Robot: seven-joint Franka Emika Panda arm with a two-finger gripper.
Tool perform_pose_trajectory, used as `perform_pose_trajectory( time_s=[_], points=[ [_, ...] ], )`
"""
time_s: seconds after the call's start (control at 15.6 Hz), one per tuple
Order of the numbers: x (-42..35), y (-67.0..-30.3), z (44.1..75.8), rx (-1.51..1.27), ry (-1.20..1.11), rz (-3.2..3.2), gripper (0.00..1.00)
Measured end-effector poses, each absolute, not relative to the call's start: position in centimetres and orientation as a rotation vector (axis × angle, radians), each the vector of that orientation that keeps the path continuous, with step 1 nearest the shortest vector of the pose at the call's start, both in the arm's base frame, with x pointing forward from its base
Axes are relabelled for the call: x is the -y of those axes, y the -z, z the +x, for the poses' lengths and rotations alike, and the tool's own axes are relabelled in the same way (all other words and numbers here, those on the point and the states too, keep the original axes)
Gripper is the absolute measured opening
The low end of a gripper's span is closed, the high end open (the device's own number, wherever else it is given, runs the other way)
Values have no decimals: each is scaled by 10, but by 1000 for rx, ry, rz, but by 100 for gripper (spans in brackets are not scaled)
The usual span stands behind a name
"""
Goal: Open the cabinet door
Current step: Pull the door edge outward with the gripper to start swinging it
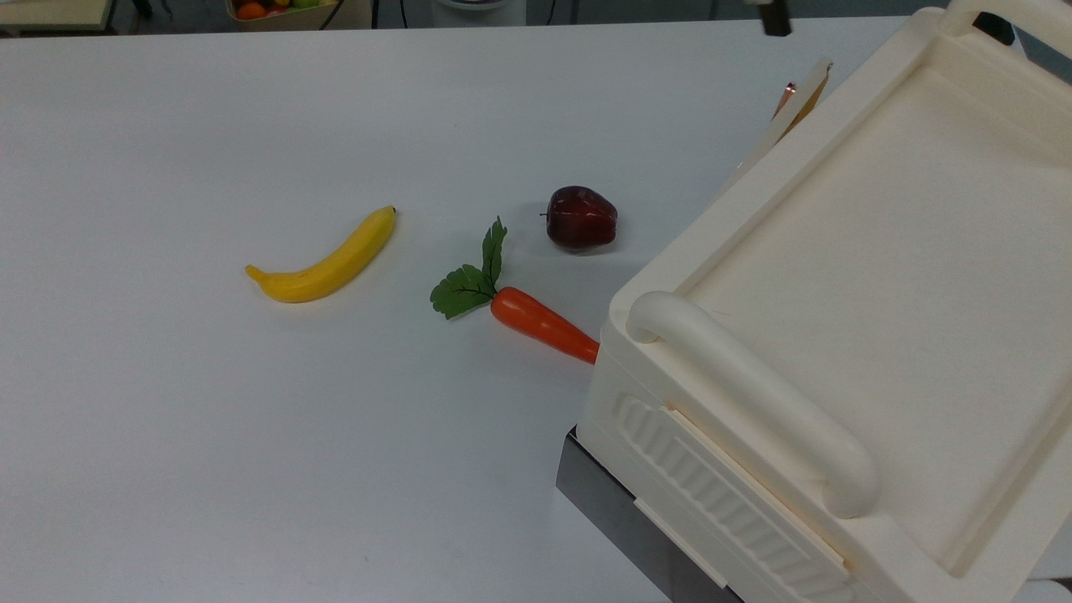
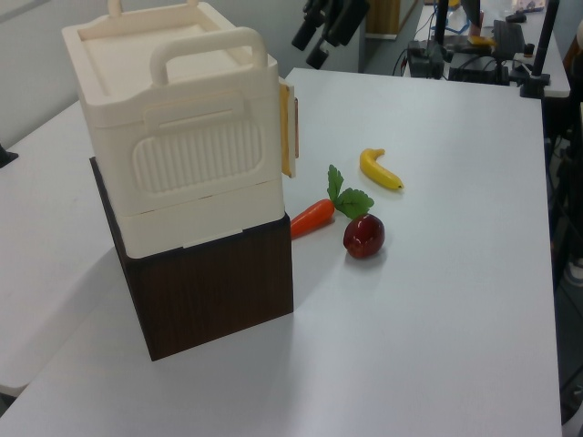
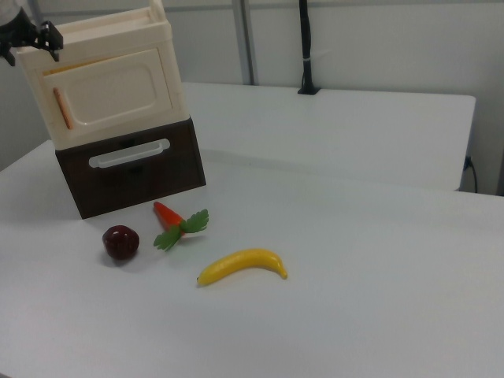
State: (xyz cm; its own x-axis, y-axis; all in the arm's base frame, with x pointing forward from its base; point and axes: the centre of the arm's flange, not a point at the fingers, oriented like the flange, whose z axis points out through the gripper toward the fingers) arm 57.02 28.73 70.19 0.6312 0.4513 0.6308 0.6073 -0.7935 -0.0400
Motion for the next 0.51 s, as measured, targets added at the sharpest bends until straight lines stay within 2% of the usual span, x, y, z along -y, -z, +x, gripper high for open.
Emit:
perform_pose_trajectory(
  time_s=[0.51],
  points=[
    [-325, -678, 573, 871, 908, -2570, 100]
  ],
)
